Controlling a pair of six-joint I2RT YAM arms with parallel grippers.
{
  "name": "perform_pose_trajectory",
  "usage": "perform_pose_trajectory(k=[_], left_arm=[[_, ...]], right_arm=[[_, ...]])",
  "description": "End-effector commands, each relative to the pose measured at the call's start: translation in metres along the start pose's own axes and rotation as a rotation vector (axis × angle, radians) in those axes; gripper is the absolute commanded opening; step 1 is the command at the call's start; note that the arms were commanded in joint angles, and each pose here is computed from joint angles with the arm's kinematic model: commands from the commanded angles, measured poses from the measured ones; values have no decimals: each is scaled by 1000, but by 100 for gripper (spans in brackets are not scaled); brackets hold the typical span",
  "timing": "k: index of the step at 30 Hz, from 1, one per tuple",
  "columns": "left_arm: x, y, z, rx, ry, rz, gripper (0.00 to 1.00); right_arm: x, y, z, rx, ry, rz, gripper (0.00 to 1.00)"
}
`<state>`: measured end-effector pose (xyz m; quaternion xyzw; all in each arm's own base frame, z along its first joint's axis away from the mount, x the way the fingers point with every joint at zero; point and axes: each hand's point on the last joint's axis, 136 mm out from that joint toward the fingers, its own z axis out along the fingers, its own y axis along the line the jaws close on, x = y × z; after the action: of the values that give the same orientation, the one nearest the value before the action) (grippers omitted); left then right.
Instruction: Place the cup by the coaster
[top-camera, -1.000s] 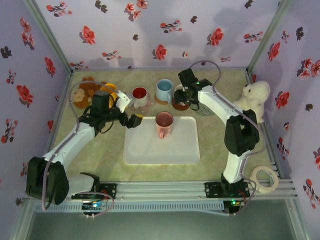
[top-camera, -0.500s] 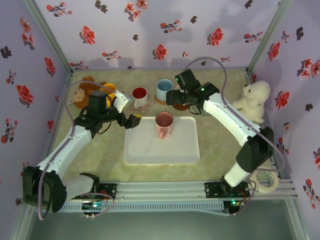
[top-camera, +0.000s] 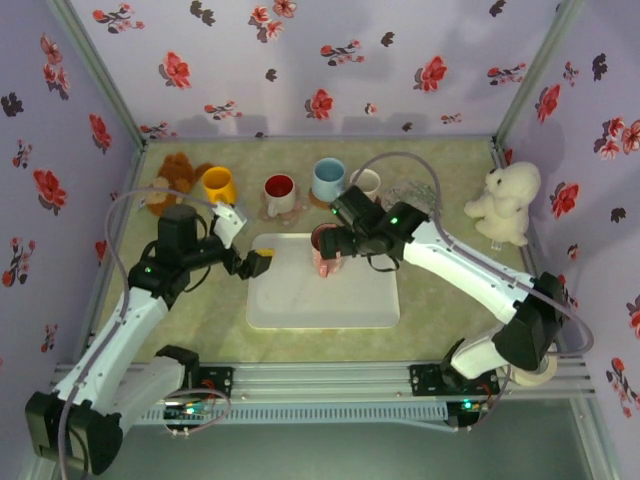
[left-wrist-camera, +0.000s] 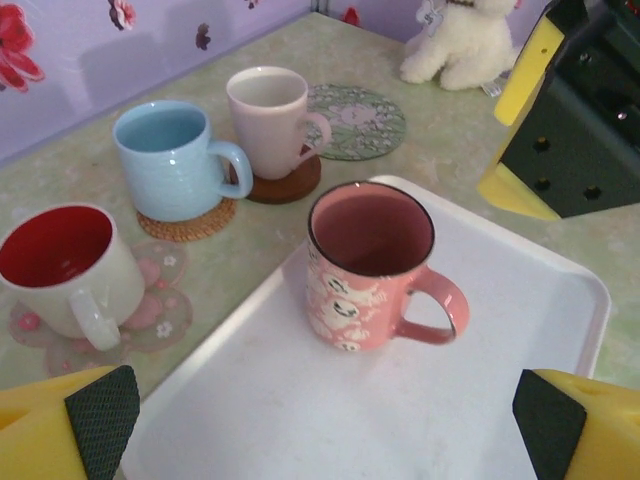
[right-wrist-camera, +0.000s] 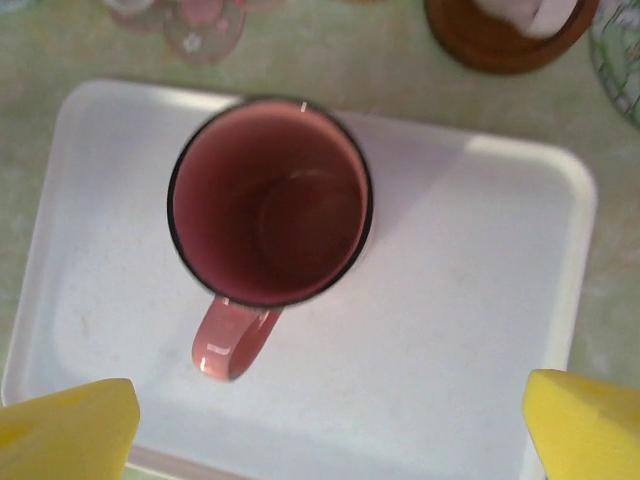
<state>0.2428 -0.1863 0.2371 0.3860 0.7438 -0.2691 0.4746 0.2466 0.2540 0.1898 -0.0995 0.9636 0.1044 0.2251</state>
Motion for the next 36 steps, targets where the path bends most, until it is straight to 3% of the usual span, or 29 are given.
perform_pose_trajectory(k=[1, 16, 28, 36], left_arm=[[16, -8, -5, 13, 20, -38, 100], [35, -11, -2, 17, 40, -37, 99], [46, -10, 3, 27, 72, -52, 100], [49, -9, 8, 35, 85, -66, 99]], right_arm=[[17, 4, 3, 12, 19, 43, 99], [41, 35, 66, 38, 138, 84, 98], [43, 27, 87, 120, 179, 94, 81], [51, 16, 89, 142, 214, 89, 60]])
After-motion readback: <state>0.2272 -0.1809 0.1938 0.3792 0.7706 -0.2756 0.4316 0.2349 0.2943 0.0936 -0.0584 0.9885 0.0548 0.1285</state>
